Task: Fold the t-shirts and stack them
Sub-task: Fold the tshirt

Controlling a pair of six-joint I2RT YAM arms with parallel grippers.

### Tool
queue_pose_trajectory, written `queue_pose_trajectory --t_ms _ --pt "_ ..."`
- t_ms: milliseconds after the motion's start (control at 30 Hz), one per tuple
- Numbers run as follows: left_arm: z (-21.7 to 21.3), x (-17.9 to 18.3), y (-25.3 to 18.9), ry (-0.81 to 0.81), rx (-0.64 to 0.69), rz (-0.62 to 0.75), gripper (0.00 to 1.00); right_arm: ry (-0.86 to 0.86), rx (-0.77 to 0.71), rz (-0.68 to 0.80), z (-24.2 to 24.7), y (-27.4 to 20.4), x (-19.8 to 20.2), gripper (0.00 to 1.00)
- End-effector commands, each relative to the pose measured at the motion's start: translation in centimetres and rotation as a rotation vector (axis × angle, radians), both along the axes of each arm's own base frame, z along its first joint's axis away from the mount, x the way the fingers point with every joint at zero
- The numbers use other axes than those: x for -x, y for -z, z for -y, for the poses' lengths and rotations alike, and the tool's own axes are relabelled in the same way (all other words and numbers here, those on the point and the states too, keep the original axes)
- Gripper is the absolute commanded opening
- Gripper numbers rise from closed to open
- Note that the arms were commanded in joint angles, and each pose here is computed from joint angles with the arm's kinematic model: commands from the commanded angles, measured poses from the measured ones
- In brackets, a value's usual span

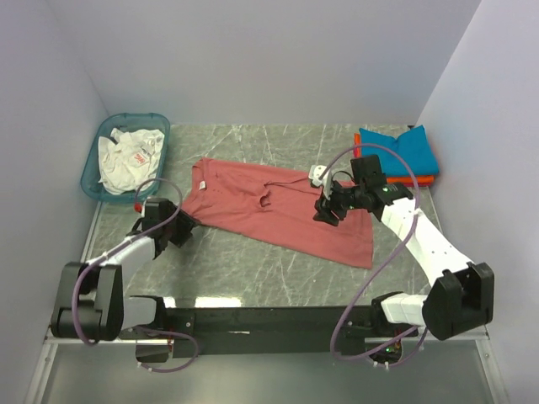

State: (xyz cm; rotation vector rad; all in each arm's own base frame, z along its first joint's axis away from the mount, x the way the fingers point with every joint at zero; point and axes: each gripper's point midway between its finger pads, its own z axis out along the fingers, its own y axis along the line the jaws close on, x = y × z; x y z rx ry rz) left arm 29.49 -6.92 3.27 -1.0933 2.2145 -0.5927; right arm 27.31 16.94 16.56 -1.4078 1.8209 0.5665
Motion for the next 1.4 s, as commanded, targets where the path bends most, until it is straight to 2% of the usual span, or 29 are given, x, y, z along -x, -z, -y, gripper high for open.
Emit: queue_pose_trajectory --t_ms 0,200,367,467,633,667,733,767,900,933,967,1133,1167,1367 --pt "-0.9 -3.2 -1.3 -0.055 -0.045 0.063 0.57 0.003 -0.120 -0.014 -1.9 -2.6 -0.8 0.59" --pt "-2.2 -5.1 -0.2 -0.096 -0.123 0.020 0.52 0.002 -0.099 -0.014 -1.5 -1.9 -0.5 0.59" --pt "-3.1 -7.6 -1.0 -0.097 -0.188 0.025 0.30 0.004 -0.084 -0.033 -1.4 -1.2 -0.8 0.59" --pt "-3.2 -10.0 -2.2 -0.086 -0.220 0.055 0.20 0.017 -0.078 -0.041 -1.5 -1.3 -1.4 0.59" --pt "-4.1 -12.9 -2.0 -0.055 -0.302 -0.006 0.08 0.038 -0.084 -0.050 -1.7 -1.7 -2.3 0.59" --pt "-4.1 -14.5 -3.3 -0.054 -0.304 0.022 0.07 0.041 -0.083 -0.053 -1.8 -1.6 -2.5 0.59" --pt "-4.4 -15.3 -2.0 -0.034 -0.319 -0.029 0.06 0.054 -0.085 -0.050 -1.8 -1.8 -2.9 0.59" --pt "-4.4 -17.0 -3.3 -0.035 -0.320 0.003 0.06 0.064 -0.083 -0.051 -1.8 -1.7 -3.3 0.59" --pt "-4.0 -20.4 -2.3 0.017 -0.328 -0.024 0.05 0.139 -0.068 -0.065 -1.6 -1.3 -5.0 0.59" --pt "-3.9 -22.3 -4.0 0.024 -0.334 0.015 0.05 0.175 -0.062 -0.076 -1.4 -0.9 -5.7 0.58" --pt "-3.8 -22.6 -2.4 0.039 -0.338 -0.031 0.04 0.192 -0.064 -0.075 -1.4 -1.0 -6.1 0.58" --pt "-3.8 -26.8 -3.0 0.050 -0.346 -0.014 0.04 0.305 -0.058 -0.090 -1.1 -0.9 -8.5 0.58" --pt "-3.8 -27.1 -2.1 0.056 -0.347 -0.029 0.04 0.325 -0.047 -0.084 -0.9 -0.8 -9.1 0.58" --pt "-4.4 -29.6 -3.5 0.056 -0.357 0.023 0.06 0.230 -0.014 -0.116 -1.6 0.0 -7.8 0.58"
